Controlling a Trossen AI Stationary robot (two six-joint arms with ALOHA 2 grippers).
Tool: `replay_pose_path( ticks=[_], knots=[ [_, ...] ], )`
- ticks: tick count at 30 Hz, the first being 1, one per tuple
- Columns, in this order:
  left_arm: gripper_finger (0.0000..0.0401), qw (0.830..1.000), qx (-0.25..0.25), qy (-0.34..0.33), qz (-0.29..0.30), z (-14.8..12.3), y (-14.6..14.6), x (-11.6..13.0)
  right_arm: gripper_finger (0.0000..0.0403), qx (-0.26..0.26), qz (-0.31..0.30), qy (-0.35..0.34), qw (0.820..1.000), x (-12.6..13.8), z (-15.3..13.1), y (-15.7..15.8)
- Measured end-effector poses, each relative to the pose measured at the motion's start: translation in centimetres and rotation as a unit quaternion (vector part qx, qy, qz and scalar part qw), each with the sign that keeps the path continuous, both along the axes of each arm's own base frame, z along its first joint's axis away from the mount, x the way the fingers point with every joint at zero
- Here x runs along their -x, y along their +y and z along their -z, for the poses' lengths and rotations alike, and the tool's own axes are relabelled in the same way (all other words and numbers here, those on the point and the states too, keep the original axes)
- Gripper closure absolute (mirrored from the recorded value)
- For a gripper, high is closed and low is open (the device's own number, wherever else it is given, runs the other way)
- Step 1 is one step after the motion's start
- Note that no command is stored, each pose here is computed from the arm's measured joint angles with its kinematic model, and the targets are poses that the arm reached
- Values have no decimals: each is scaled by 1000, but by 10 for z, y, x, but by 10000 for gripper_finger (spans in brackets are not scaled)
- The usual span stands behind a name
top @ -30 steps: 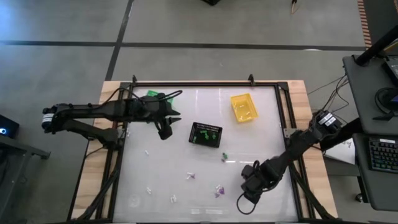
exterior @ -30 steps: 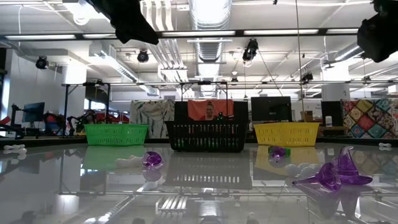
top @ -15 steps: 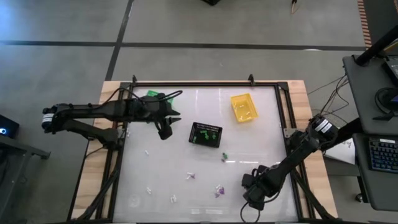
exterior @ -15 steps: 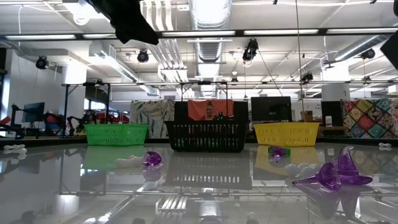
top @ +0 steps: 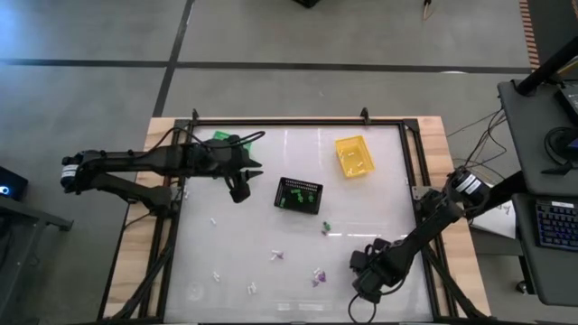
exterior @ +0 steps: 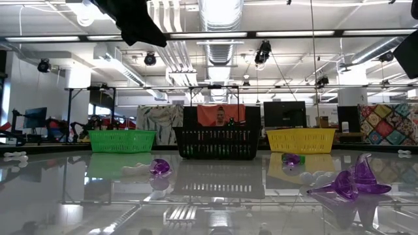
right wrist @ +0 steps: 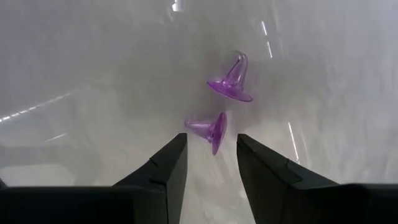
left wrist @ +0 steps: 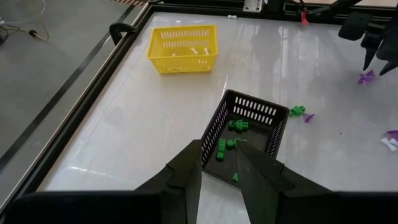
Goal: Sort Halloween decoration
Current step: Put the purple witch hat toy into the green bin
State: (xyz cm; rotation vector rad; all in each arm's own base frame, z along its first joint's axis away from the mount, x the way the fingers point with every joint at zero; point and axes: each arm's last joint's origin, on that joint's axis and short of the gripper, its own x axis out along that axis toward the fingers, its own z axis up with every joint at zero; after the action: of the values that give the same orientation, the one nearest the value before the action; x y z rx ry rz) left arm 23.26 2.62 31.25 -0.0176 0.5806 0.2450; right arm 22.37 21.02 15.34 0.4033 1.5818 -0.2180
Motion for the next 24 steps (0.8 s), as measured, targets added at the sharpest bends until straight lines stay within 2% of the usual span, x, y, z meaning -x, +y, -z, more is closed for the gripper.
replay_pose_path(
  ticks=[5,13,20,24],
  knots=[
    [320,1000,0,0,0,0,0,0,290,6,-1,3,1000,-1,4,0],
    [320,1000,0,0,0,0,0,0,385,3,-13,4,1000,-1,4,0],
    [320,1000,0,0,0,0,0,0,393,-2,-21,3,1000,-1,2,0],
    [320,1000,0,0,0,0,0,0,394,-15,-22,-9,1000,1,-8,-1]
  ],
)
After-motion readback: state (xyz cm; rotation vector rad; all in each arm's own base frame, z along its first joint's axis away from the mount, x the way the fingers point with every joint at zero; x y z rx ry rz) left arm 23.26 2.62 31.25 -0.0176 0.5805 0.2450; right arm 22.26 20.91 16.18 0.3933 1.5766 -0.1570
